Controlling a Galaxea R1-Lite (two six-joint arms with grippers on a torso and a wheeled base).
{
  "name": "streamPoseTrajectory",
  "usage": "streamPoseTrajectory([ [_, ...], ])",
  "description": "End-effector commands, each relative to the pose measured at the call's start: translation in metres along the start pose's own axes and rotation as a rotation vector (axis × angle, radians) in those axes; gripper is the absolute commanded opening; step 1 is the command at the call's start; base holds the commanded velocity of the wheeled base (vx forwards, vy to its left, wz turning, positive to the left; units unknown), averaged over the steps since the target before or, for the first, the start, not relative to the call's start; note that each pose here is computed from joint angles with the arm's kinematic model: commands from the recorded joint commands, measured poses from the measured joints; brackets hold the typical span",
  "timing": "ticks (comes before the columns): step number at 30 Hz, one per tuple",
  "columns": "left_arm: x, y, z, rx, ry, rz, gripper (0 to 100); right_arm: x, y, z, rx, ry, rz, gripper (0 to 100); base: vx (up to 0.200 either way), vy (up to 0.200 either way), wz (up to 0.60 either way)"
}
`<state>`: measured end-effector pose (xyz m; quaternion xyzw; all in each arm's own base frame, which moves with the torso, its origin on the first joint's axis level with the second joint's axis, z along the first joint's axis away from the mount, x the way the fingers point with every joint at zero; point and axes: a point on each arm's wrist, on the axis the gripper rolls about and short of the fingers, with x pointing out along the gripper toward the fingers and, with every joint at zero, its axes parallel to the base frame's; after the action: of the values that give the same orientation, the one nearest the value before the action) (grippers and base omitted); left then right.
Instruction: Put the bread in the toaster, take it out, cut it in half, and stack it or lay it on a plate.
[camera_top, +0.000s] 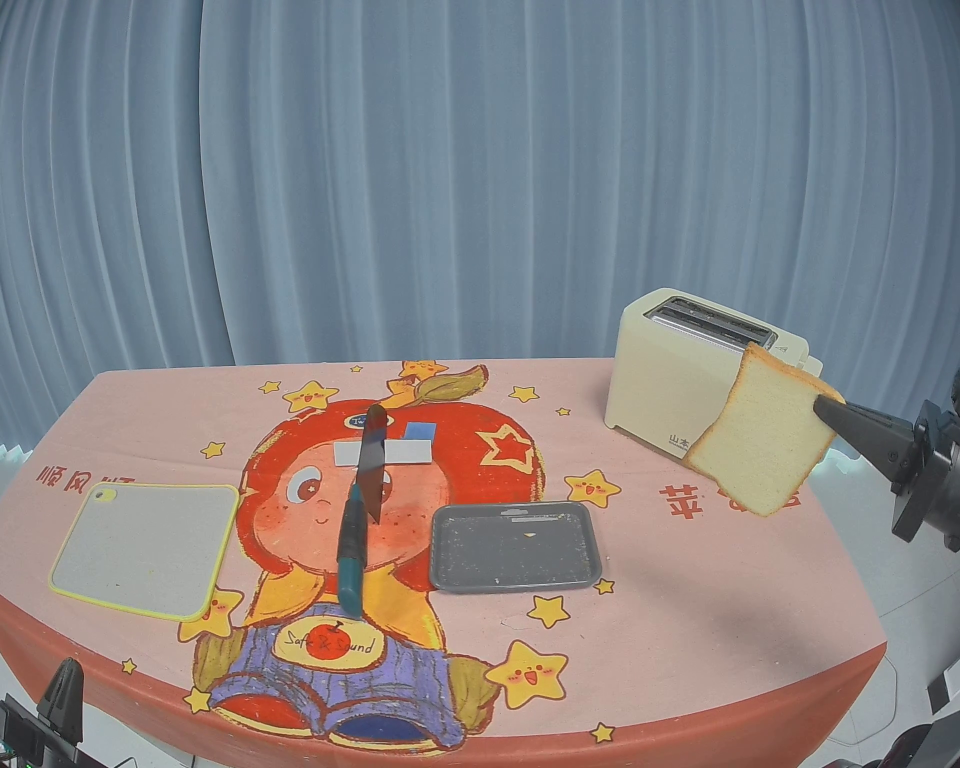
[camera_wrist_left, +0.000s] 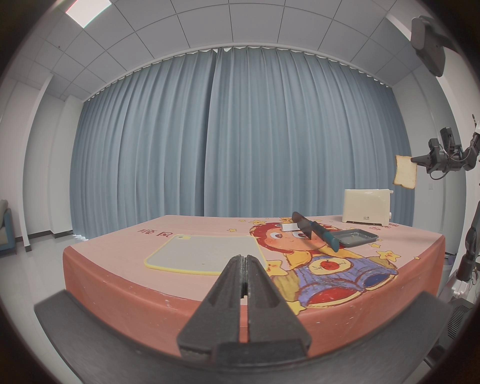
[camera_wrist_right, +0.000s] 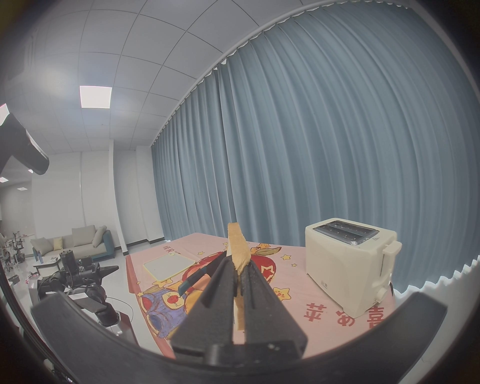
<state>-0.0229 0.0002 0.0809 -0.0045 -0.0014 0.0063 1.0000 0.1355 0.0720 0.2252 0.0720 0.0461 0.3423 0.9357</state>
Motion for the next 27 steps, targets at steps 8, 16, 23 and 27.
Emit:
streamPoseTrajectory([
  [8,0.0001,0.0001,-0.0052,0.000,0.001,0.001,0,0.0008,0.0002,-0.0014,0.002,0.007,0.003,0,0.000,0.200,0.00],
  [16,0.0001,0.0001,-0.0052,0.000,0.001,0.001,0,0.0015,0.0024,-0.0034,0.004,0.015,0.019,0,0.000,0.200,0.00],
  [23,0.0001,0.0001,-0.0052,0.000,0.001,0.001,0,0.0012,0.0029,-0.0037,0.004,0.016,0.021,0,0.000,0.200,0.00],
  [27,0.0001,0.0000,-0.0052,0.000,0.001,0.000,0,0.0009,0.0031,-0.0035,0.002,0.014,0.022,0,0.000,0.200,0.00],
])
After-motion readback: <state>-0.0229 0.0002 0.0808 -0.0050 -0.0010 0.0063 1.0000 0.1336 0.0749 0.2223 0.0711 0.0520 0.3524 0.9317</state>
